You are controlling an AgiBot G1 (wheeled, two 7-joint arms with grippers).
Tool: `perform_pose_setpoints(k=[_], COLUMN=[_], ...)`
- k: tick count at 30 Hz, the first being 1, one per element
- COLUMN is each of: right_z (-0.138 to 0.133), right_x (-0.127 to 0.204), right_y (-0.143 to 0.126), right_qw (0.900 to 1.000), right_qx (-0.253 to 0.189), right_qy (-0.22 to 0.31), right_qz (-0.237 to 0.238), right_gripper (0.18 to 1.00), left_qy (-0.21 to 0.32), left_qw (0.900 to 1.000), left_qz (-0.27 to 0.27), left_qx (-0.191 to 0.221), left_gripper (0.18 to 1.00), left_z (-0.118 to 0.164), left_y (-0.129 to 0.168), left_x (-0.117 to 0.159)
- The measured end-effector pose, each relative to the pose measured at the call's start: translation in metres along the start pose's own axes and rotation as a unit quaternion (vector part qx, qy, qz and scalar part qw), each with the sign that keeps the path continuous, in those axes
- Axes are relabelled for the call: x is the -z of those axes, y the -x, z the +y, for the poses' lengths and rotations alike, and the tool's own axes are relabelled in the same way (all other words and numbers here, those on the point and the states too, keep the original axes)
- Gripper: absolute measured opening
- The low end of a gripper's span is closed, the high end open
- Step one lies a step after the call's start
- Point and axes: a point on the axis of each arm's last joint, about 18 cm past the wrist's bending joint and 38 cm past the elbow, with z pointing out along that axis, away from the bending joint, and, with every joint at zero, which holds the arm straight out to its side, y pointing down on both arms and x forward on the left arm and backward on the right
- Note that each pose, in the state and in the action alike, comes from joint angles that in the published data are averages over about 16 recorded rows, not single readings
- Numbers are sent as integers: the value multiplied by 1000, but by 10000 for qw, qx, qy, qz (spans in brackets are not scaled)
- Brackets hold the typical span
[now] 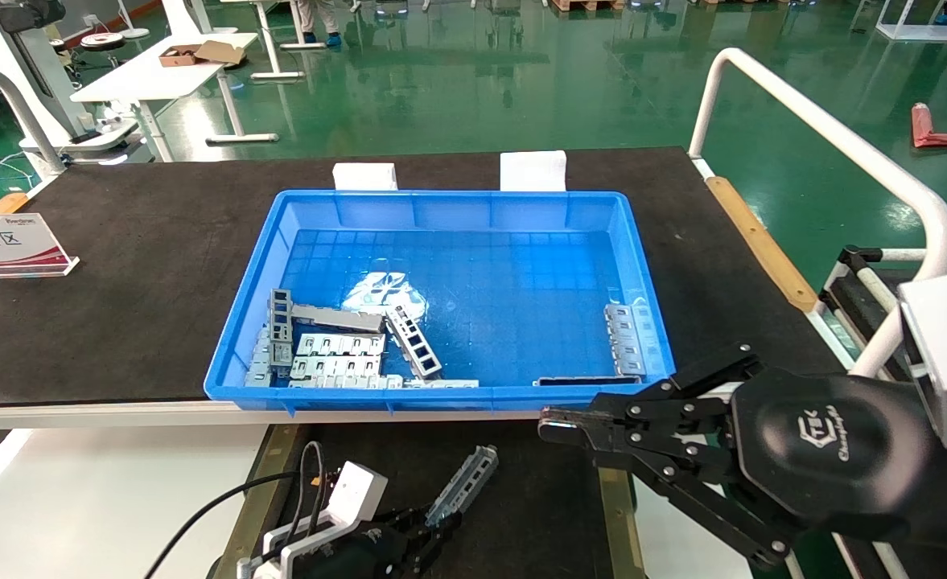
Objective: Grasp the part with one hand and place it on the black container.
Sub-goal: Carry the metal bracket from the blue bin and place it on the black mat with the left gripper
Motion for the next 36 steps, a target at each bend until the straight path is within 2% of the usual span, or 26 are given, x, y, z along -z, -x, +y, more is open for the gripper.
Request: perform_pose_setpoints(k=[9, 18, 27, 36], right_z=[0, 0, 0, 0], right_x=[0, 0, 0, 0], right_y=[0, 0, 0, 0], right_qw=[10000, 10000, 10000, 10000], right_qx=[0, 0, 0, 0], right_qy=[0, 0, 0, 0], right_qz=[0, 0, 0, 0], right_gripper=[191, 191, 191, 191], left_qy=[-180, -296, -374, -379], left_qw=[9962, 9888, 9805, 9754], left_qz=[-420, -717, -974, -1109], left_qx=[743, 1277, 1668, 1866], left_gripper=[363, 363, 363, 363], left_z=[3, 4, 7, 10], left_y=[0, -3, -3, -3], left_x=[-27, -48, -62, -69])
